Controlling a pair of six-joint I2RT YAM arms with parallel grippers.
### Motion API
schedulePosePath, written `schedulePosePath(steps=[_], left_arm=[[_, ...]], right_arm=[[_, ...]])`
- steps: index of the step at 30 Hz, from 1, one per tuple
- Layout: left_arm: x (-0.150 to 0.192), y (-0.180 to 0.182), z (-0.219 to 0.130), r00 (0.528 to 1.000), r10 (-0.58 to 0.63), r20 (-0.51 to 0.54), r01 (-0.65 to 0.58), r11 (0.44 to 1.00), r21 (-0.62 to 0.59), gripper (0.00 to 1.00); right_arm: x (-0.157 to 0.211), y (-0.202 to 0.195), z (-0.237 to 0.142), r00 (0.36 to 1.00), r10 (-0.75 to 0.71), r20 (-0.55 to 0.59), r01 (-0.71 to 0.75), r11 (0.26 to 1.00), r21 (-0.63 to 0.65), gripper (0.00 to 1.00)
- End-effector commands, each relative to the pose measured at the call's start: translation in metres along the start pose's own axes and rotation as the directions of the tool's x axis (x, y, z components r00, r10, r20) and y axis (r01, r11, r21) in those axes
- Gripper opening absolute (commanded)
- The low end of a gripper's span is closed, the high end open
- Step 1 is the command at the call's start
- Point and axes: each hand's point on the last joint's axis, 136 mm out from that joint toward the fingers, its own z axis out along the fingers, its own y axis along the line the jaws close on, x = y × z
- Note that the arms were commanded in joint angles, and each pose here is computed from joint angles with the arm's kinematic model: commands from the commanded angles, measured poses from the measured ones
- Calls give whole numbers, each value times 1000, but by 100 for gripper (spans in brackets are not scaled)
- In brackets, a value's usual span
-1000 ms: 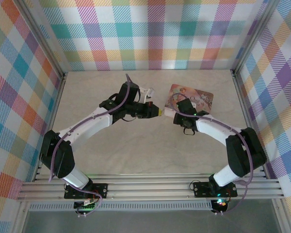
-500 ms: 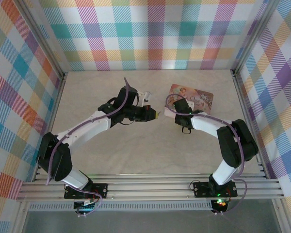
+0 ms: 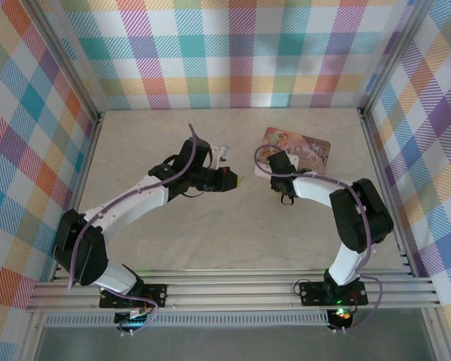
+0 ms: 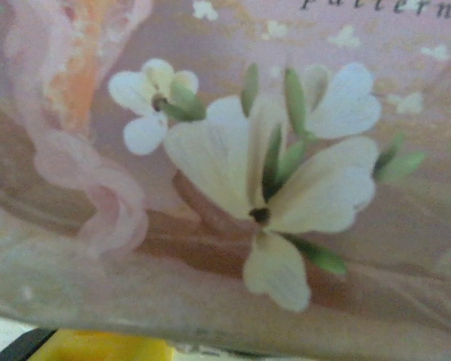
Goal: Unlock the padlock with the key
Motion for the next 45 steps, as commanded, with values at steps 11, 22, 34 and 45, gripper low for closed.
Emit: schedulePosePath(steps=[11,22,34,45], left_arm=[[0,2,-9,999,19,44,-19,1000,-1,0],[19,8,-10,998,58,24,-58,998,21,0],[50,14,-5,997,67,49,-72,990,117,0],[50,-37,-9,969,202,146,-233,940,248,0]], right_arm=[[-17,20,-11,999,-43,16,44,992,-118,17],[5,33,-63,985,-160,-57,133,935,-329,9],[46,22,-117,969,-12,-245,-92,909,-408,0],[39,18,-164,935,110,-337,-250,879,-407,0]])
